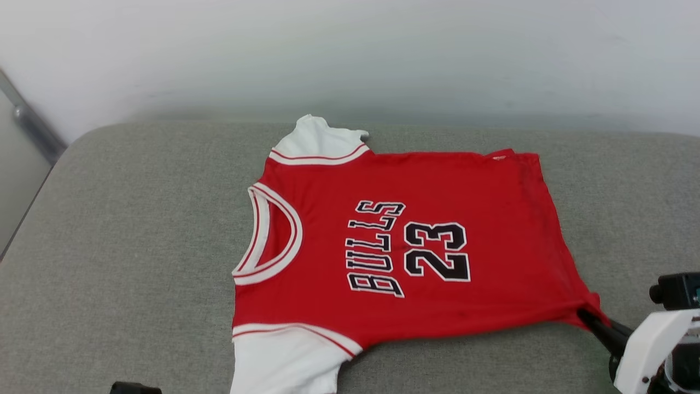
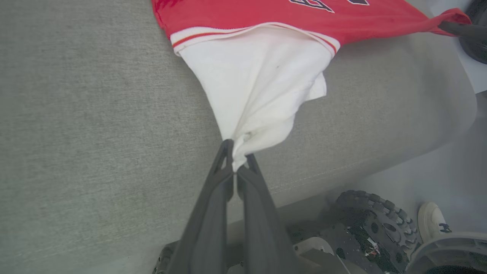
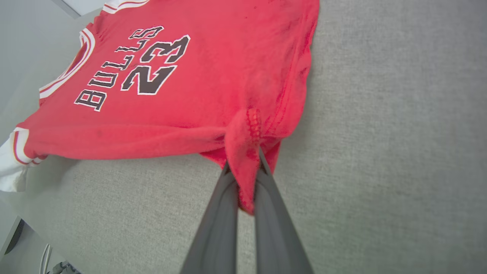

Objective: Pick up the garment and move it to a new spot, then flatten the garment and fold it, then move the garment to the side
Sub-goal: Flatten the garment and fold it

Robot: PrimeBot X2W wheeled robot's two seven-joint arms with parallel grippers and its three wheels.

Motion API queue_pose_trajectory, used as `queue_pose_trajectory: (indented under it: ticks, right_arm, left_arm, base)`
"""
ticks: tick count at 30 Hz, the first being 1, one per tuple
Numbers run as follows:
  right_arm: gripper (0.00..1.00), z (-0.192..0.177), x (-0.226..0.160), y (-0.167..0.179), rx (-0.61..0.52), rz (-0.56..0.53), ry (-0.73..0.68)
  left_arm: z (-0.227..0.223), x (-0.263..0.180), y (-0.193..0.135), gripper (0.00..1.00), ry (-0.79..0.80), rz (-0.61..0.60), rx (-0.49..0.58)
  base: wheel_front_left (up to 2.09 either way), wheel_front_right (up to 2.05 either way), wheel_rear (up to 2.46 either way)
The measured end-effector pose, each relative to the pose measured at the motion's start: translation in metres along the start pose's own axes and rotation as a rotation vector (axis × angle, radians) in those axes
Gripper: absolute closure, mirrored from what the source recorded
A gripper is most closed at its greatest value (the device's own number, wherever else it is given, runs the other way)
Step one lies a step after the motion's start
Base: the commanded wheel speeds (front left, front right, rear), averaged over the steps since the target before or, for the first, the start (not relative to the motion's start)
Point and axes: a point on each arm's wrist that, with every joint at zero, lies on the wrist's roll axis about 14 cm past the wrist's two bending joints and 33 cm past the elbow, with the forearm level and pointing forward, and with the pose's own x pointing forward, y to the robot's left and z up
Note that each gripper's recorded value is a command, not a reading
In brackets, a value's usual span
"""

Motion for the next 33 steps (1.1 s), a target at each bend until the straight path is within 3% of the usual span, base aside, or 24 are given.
queue_pose_trajectory:
  ticks: [8, 15, 21, 33]
  right_arm:
    - [1.0, -0.038, -0.034, 0.004, 0.076, 0.013, 0.087]
    - [1.0, -0.024, -0.037, 0.005, 0.098, 0.023, 0.06]
    - [1.0, -0.001, -0.014, 0.007, 0.043, 0.036, 0.066]
    - [1.0, -0.001, 0.037, -0.009, 0.02, -0.023, 0.18]
  left_arm:
    - [-0.033, -0.01, -0.014, 1.0, 0.129, -0.044, -0.029]
    - [0.029, 0.009, 0.002, 1.0, -0.038, -0.028, 0.069]
    - [0.099, 0.038, 0.007, 1.0, -0.177, -0.057, 0.152]
    - [0.135, 0.109, 0.026, 1.0, -0.121, -0.065, 0.234]
  base:
    - [0.0, 0.0, 0.0]
    - [0.0, 0.0, 0.0]
    - [0.0, 0.0, 0.0]
    - [0.0, 0.0, 0.0]
